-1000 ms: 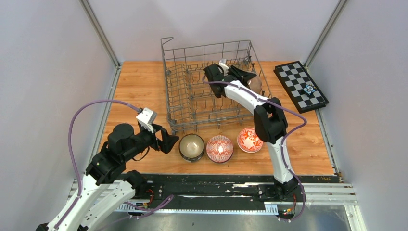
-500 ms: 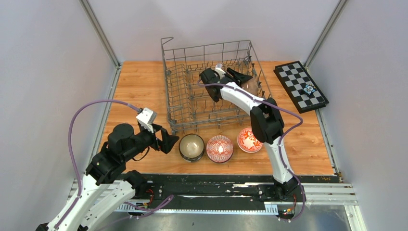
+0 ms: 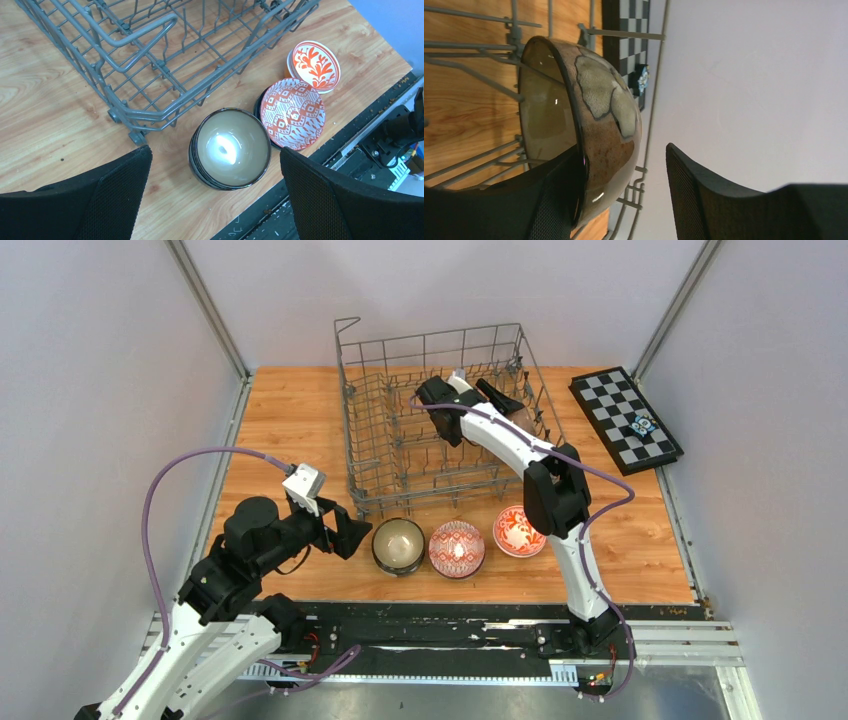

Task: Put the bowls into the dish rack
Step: Turn the bowl upside down on the dish rack.

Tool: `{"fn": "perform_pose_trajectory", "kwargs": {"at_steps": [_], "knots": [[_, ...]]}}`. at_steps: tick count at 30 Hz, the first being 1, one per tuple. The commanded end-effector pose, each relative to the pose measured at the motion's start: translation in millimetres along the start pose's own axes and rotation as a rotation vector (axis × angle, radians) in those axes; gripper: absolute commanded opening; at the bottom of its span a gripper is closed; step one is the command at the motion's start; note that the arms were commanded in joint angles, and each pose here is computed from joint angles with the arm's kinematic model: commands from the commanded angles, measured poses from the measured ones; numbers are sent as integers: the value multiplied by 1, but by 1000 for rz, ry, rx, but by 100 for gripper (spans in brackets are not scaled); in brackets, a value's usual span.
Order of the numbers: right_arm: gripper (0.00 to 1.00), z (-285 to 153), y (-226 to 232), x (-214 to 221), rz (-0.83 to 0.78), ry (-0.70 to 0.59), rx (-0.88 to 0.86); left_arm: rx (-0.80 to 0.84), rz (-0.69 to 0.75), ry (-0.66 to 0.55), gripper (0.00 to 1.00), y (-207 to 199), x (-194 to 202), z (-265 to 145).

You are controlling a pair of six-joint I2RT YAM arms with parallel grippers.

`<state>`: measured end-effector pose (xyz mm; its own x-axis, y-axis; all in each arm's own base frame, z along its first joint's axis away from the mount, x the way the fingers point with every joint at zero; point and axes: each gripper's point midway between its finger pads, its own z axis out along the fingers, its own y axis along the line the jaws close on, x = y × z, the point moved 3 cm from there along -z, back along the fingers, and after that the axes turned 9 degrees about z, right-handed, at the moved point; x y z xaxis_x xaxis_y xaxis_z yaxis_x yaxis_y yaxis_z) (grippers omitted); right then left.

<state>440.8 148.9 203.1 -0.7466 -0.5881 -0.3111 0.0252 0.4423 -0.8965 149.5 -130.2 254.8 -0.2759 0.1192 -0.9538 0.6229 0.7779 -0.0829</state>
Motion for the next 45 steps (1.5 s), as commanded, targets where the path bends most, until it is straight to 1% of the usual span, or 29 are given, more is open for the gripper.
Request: {"fn": "perform_pose_trajectory", "kwargs": {"at_steps": [1,14,22,32,39,45], "knots": [[62,0,-7,8,50,36,-86,-6,-7,20,100,0,6,2],[63,2,-8,14,197,57,-269,-23,-12,36,100,3,9,5],[63,3,-24,15,282,56,-345,-33,-15,49,100,5,10,7],[62,19,-41,31,350,86,-388,-45,-18,67,100,7,13,10],[61,15,-36,35,364,80,-437,-54,-19,76,100,8,14,11],[64,6,-34,34,383,62,-478,-59,-21,82,100,9,15,12]]}}
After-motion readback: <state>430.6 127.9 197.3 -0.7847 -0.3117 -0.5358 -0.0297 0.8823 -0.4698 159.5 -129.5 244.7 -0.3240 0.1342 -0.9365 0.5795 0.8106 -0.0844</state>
